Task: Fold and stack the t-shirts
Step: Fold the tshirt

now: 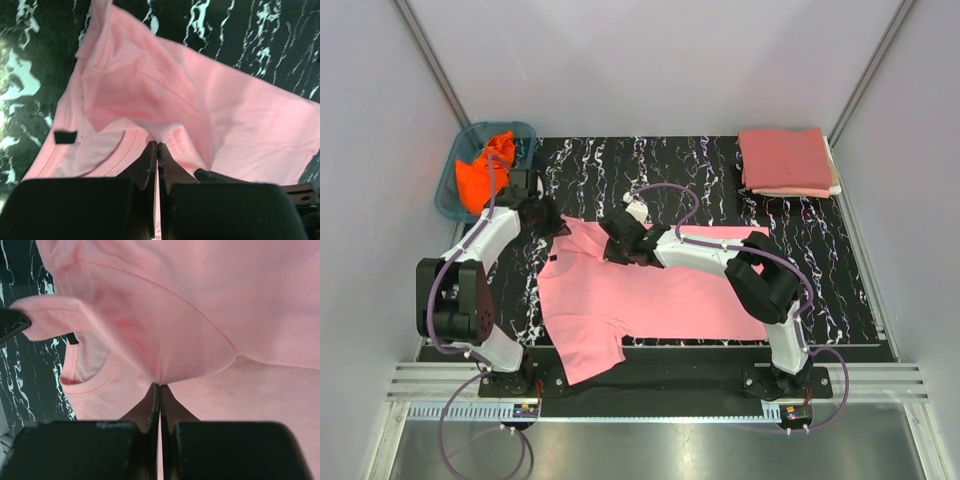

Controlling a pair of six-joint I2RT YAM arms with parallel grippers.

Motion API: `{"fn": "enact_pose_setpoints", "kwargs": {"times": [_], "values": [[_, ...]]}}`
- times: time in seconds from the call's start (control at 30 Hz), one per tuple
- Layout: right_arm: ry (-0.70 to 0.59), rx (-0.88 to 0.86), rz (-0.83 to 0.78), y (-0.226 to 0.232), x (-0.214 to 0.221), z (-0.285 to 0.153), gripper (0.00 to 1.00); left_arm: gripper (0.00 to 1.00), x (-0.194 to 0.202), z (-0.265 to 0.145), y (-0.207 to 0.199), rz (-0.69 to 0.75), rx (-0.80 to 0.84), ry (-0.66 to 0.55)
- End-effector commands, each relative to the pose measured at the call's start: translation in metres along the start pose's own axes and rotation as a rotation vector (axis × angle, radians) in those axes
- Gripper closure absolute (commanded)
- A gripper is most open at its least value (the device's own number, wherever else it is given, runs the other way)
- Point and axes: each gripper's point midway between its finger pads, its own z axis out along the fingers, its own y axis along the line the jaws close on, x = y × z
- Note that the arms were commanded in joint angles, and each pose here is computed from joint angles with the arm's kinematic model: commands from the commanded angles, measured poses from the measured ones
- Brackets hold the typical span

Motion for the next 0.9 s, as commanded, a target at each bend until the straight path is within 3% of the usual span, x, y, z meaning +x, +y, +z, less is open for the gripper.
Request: {"fn": "enact_pose_setpoints", "kwargs": {"times": [0.0, 0.37, 0.5, 0.63, 0.87], "values": [[-0.004, -0.061, -0.045, 0.016, -0.012, -0.025, 1.00, 1.00, 0.003, -0.010, 0.012, 0.027, -0.045, -0.028], [0.194, -0.048, -0.218, 0.005, 0.016, -0.036, 0.98, 1.00, 0.039, -0.014, 0.023, -0.005, -0.036, 0.038], [0.229, -0.028, -0.289, -0.003, 0.016, -0.034, 0.92, 1.00, 0.051, -0.017, 0.025, -0.032, -0.014, 0.034], [0.221, -0.043, -0.310, 0.003, 0.004, -0.036, 0.71, 1.00, 0.057, -0.012, 0.034, -0.034, -0.043, 0.040], [0.233, 0.019, -0.250, -0.019, 0.014, -0.037, 0.70, 1.00, 0.063, -0.010, 0.043, -0.031, -0.071, 0.046]]}}
